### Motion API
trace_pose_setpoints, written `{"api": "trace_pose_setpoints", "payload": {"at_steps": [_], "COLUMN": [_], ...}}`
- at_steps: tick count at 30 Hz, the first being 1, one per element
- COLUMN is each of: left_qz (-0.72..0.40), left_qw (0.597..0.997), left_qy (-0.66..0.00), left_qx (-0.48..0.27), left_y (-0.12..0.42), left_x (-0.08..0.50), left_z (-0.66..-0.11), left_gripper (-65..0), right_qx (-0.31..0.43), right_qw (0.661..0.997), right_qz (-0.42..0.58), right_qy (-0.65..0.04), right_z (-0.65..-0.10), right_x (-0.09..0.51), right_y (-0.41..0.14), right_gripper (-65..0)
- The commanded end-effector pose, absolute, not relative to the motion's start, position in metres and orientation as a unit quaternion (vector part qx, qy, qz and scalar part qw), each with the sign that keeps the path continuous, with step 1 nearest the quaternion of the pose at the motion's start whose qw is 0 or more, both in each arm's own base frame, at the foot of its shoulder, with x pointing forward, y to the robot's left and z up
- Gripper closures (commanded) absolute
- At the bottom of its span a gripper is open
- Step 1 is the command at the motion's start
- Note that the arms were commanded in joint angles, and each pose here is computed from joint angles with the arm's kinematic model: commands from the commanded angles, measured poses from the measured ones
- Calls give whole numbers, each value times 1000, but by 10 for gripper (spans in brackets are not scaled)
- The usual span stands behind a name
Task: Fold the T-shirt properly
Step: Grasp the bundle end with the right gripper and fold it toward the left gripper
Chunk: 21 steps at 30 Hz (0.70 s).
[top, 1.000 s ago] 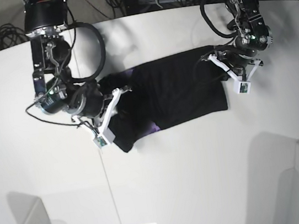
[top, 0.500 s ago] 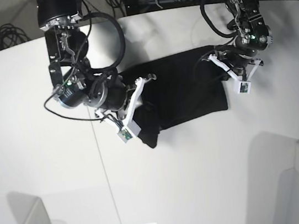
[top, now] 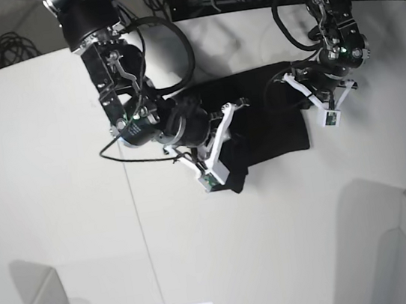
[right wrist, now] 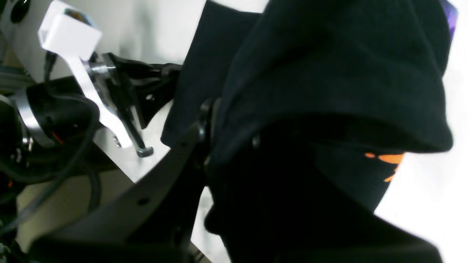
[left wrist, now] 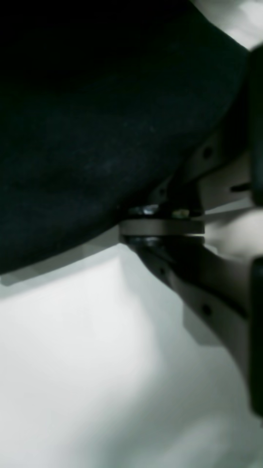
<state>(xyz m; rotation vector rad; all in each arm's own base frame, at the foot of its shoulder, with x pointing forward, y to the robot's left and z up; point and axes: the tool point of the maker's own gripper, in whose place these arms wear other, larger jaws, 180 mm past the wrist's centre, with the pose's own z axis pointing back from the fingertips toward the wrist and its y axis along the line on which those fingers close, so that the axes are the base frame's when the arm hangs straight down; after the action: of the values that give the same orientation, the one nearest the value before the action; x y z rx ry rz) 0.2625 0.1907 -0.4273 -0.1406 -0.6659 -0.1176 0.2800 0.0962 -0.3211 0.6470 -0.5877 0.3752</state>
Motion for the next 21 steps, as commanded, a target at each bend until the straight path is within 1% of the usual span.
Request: {"api": "trace_pose_setpoints", "payload": {"at_steps": [1, 7, 13, 21], "left_qz": [-61, -60, -61, -60], "left_qw": [942, 942, 943, 946], "left_qy": [-324, -324, -320, -313], "left_qx": [-63, -62, -62, -62], "left_y": [194, 195, 195, 195], "left_x": [262, 262, 256, 250], "left_z": [-426, -426, -427, -431], "left_gripper": [0, 0, 0, 0], "right_qx": [330, 330, 321, 330], "right_qw": [875, 877, 888, 880], "right_qz": [186, 196, 186, 182], "right_qy": [-302, -288, -272, -289], "right_z": [-304, -323, -345, -336], "right_x": [285, 284, 284, 292], "right_y": [108, 125, 122, 130], "right_gripper": [0, 0, 0, 0]}}
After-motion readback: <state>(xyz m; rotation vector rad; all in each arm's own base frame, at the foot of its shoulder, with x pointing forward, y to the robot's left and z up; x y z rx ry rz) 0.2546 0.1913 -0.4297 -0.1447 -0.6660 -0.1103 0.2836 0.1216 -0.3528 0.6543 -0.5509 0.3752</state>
